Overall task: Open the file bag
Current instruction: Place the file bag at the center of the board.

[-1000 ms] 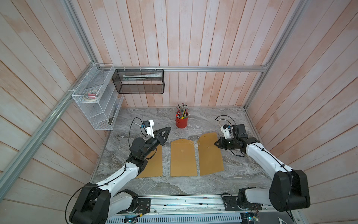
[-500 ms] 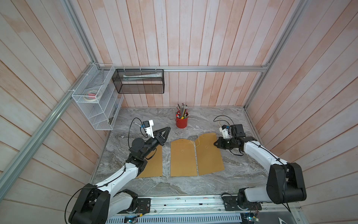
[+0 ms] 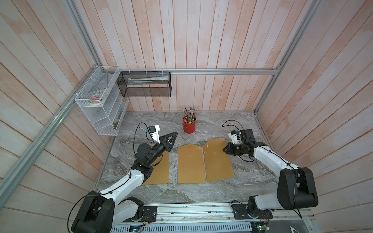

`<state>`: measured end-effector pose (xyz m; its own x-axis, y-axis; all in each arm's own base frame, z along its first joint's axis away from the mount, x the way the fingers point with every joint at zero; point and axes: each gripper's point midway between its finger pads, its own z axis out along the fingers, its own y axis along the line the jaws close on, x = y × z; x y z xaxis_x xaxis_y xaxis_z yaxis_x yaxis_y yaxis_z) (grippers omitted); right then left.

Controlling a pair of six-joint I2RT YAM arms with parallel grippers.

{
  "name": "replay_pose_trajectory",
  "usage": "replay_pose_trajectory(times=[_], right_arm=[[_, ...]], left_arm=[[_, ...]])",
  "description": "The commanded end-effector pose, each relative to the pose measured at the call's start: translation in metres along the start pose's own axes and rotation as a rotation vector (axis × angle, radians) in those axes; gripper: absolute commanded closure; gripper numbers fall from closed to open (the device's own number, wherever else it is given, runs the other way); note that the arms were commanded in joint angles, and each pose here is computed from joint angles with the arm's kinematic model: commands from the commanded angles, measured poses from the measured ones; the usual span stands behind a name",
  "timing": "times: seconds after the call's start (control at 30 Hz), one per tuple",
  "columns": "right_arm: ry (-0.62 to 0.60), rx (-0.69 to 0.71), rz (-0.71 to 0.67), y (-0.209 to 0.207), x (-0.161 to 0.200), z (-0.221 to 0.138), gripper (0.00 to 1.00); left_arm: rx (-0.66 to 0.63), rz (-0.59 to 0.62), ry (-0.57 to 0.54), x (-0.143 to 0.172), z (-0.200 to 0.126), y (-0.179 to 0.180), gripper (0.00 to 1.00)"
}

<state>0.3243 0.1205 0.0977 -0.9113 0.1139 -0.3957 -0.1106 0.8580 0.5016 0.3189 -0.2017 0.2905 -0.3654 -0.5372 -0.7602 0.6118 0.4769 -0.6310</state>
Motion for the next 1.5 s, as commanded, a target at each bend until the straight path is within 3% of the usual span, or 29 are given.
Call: replay_pose_trajectory(times=[0.0,0.8,1.47], right_arm=[[0.010,0.053,-0.003,-0.013,0.003,0.003,0.92],[0.015,0.109,0.019,-0.024,0.010,0.000,0.74],[0.013,0.191,0.036,-0.038,0.014,-0.006,0.70]], left_arm=[[-0.018,0.006,-0.009,0.000,-0.004,0.005,0.72],[-0.015,0.009,-0.013,0.000,-0.006,0.003,0.72],[-0.011,0.011,-0.018,-0.002,-0.007,0.002,0.72]])
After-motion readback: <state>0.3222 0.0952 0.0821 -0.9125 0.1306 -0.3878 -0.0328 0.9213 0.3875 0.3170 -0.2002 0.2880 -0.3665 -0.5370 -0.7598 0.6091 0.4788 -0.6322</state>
